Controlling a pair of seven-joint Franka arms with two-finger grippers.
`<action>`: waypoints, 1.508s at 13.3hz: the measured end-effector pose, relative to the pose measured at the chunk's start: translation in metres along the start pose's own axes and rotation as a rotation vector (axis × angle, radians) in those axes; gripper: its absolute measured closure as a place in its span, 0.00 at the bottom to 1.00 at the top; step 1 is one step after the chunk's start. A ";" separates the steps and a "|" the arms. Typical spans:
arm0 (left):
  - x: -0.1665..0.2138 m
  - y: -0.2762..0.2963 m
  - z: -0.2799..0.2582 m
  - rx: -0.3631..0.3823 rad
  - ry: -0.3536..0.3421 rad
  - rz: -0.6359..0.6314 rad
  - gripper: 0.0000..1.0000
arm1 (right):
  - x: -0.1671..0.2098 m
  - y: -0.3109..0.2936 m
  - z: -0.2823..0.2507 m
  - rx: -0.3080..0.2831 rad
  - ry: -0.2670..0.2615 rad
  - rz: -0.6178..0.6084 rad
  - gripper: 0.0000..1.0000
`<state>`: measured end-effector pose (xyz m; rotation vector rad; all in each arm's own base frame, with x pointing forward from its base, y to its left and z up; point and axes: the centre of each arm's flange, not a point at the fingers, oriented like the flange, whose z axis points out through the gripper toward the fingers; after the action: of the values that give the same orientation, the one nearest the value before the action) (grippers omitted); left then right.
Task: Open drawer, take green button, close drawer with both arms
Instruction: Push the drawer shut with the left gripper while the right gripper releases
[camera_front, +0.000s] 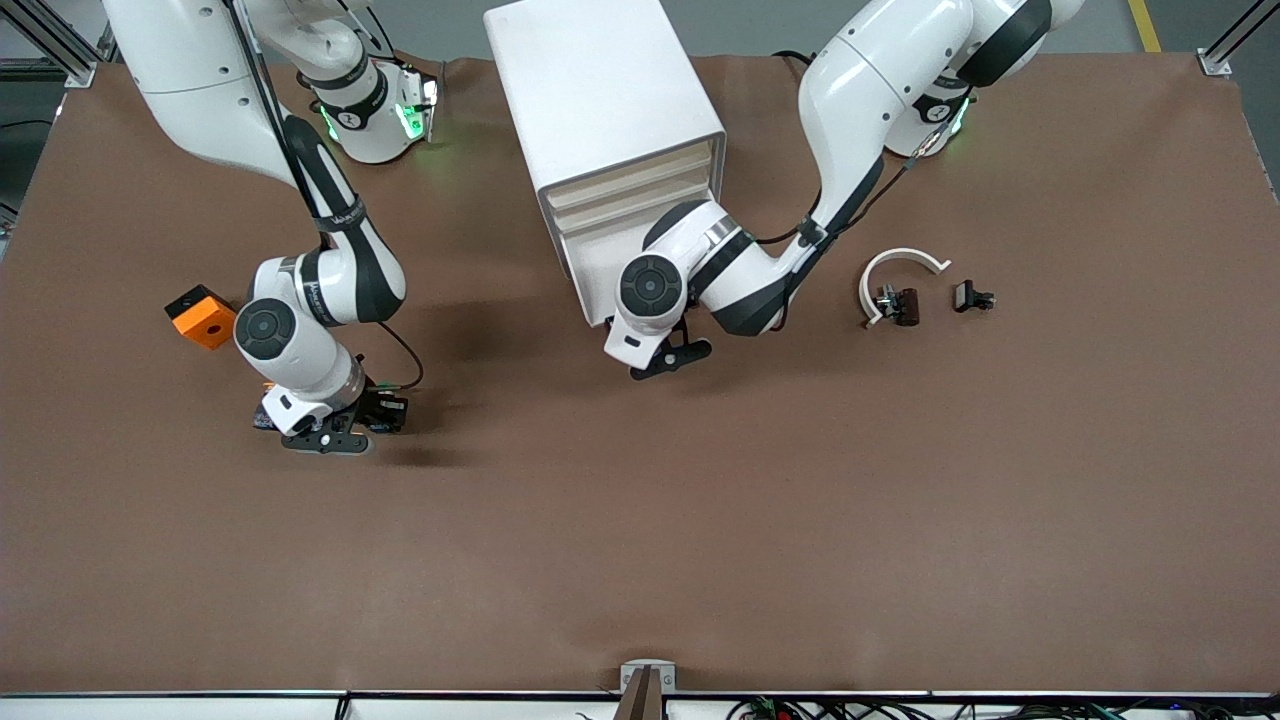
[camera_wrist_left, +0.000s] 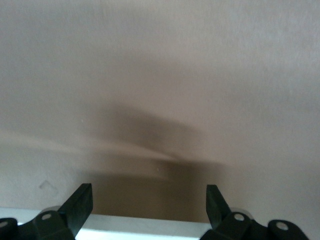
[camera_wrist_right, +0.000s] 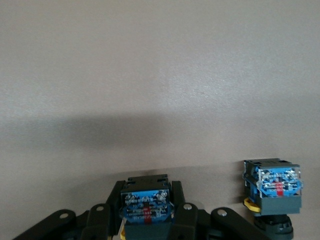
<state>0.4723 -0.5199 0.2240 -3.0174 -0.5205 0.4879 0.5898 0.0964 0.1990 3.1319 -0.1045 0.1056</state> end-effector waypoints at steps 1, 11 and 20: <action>-0.005 0.001 0.002 0.003 -0.008 -0.009 0.00 | -0.001 0.002 0.001 0.002 -0.004 0.009 0.58; -0.051 0.010 0.006 -0.016 -0.144 -0.066 0.00 | -0.009 0.001 0.010 0.032 -0.033 0.061 0.58; -0.082 0.013 0.028 0.042 -0.299 -0.073 0.00 | 0.008 0.007 -0.022 0.043 -0.011 0.077 0.00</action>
<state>0.3941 -0.5595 0.2208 -2.8871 -0.6232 0.9387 0.5959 0.0886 0.2219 3.1723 -0.2255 0.0925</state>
